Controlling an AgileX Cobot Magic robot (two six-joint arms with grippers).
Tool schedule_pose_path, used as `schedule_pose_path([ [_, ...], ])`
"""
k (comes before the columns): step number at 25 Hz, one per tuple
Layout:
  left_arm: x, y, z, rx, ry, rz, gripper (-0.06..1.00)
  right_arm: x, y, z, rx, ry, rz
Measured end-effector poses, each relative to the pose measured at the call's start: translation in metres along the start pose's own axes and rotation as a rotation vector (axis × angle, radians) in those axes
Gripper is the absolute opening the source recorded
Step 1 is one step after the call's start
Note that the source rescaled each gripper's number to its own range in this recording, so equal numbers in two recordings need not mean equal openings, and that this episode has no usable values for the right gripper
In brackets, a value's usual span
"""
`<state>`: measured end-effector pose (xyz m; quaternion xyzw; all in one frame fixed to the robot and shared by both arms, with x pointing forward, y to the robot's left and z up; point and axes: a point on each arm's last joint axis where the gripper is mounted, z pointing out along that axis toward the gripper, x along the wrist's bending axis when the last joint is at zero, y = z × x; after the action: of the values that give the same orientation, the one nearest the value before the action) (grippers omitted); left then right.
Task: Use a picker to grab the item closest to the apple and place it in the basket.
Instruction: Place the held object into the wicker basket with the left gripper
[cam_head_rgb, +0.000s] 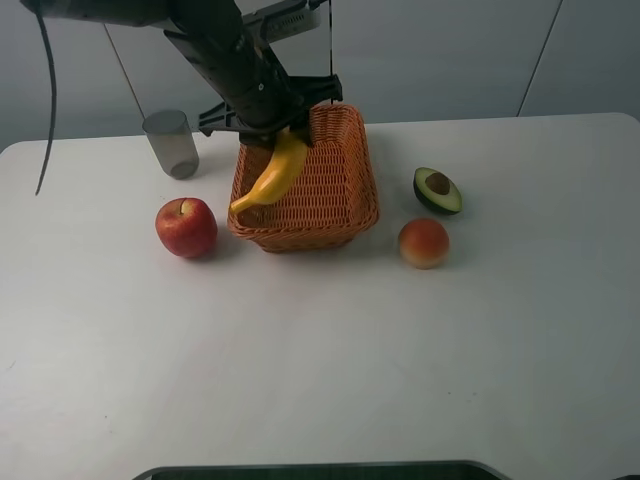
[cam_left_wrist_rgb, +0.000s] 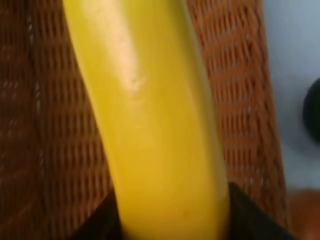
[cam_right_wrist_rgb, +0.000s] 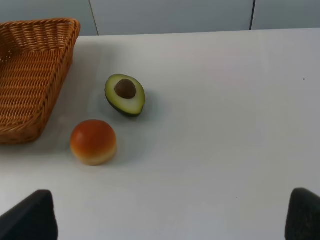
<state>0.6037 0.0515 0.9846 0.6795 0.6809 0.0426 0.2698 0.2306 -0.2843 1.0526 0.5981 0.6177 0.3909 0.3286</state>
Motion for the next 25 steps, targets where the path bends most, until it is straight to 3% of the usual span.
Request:
schedule_pose_path([
  [6,-0.005,0.008,0.013,-0.069,-0.047,-0.015,0.0,0.0,0.0,0.0,0.0,0.0,0.0],
  [21,0.001,0.002,0.036,-0.05,-0.015,0.007,0.03,0.0,0.0,0.0,0.0,0.0,0.0],
  [22,0.001,0.002,0.036,-0.05,-0.015,0.007,0.14,0.0,0.0,0.0,0.0,0.0,0.0],
  [24,0.001,0.002,0.036,-0.05,-0.015,0.007,0.66,0.0,0.0,0.0,0.0,0.0,0.0],
  [25,0.001,0.002,0.036,-0.05,-0.015,0.003,0.84,0.0,0.0,0.0,0.0,0.0,0.0],
])
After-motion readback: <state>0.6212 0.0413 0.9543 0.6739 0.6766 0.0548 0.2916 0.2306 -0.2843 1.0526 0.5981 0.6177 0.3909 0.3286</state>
